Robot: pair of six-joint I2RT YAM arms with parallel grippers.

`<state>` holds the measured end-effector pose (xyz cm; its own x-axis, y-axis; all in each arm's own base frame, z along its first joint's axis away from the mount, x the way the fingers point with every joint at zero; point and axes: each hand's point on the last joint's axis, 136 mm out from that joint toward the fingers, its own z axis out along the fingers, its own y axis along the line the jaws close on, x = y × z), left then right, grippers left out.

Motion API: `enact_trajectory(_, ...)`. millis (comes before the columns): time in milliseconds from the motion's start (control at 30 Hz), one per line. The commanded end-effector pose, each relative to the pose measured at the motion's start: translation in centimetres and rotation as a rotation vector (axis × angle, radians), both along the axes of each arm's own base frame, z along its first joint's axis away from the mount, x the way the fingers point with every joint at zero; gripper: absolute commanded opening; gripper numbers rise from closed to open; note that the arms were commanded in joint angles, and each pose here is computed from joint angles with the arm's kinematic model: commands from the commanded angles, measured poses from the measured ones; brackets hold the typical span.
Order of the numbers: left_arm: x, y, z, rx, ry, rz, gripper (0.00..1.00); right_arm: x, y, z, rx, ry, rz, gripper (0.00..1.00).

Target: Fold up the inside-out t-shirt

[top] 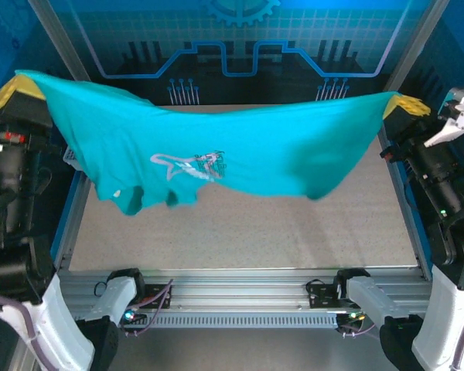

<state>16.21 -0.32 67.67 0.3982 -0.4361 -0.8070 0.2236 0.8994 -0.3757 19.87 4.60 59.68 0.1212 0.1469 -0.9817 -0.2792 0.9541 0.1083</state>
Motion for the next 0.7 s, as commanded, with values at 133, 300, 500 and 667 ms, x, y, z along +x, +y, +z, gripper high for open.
enact_trajectory(133, 15.7, 2.5, -6.1, -0.058, 0.197, -0.064, 0.0, 9.9, -1.5, -5.7, -0.065, 0.167, -0.117, 0.0)
enact_trajectory(300, 27.4, 2.7, -15.4, -0.074, 0.373, -0.071, 0.0, 20.5, -1.4, -13.0, -0.095, 0.299, -0.139, 0.0)
enact_trajectory(500, 41.5, 2.2, -30.5, -0.077, 0.614, -0.07, 0.13, 34.7, -0.6, -25.5, -0.085, 0.51, -0.173, 0.02)
enact_trajectory(667, 48.1, 1.7, -39.5, -0.156, 0.899, -0.114, 0.4, 41.6, -0.8, -34.8, -0.08, 0.775, -0.218, 0.32)
